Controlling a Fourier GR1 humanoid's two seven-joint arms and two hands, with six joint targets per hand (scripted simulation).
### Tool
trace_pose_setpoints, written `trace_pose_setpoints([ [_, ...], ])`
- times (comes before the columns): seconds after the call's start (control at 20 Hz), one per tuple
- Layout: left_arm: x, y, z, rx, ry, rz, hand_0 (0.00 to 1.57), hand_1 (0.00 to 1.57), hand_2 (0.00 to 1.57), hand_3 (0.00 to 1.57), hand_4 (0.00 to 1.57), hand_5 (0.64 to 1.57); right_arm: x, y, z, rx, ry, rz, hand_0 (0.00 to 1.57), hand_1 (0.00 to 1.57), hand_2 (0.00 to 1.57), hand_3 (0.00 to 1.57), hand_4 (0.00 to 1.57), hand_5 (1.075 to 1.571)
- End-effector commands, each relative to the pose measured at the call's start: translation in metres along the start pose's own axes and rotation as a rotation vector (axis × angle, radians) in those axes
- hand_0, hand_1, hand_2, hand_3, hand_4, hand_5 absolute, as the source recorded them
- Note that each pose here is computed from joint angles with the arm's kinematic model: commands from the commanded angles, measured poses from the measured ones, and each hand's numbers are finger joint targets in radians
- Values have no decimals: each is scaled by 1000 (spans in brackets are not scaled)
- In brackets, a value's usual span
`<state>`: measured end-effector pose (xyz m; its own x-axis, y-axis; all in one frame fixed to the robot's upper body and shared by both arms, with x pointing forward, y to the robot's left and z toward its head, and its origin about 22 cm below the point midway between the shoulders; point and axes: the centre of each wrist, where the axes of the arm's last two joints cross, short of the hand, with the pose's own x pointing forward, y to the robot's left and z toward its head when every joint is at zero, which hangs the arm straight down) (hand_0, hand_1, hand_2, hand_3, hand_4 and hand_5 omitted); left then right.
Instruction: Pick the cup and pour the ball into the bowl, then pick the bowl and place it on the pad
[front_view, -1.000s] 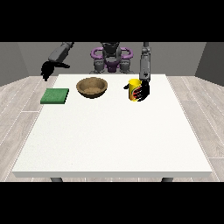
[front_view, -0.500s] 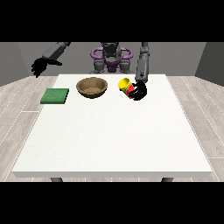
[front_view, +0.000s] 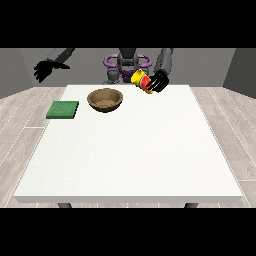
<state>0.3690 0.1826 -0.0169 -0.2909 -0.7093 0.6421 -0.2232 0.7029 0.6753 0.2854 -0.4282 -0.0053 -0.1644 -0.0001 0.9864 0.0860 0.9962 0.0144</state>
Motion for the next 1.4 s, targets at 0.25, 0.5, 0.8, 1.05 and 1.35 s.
trace_pose_setpoints([
  [0.25,51,-16,-12,-113,-77,-166,1375,1375,1571,1571,1143,1567,-19,-41,33,-128,36,21,0,0,39,0,0,1558],
  [0.5,58,-38,5,-163,-98,-313,1326,1326,1571,1571,1024,1569,-38,-23,42,-92,90,-14,0,0,0,0,0,1552],
  [0.8,108,-55,-9,-158,-133,-471,822,822,1571,1559,881,1571,-37,-25,36,-48,100,-14,0,0,0,0,0,1548],
  [1.05,132,-61,-9,-115,-223,-574,549,549,1571,1571,935,1565,-12,4,-19,-40,45,31,0,0,0,180,0,1534],
  [1.35,152,-69,0,-100,-339,-722,373,373,1571,1571,899,1570,-6,15,-36,-27,21,13,0,0,0,273,0,1527],
])
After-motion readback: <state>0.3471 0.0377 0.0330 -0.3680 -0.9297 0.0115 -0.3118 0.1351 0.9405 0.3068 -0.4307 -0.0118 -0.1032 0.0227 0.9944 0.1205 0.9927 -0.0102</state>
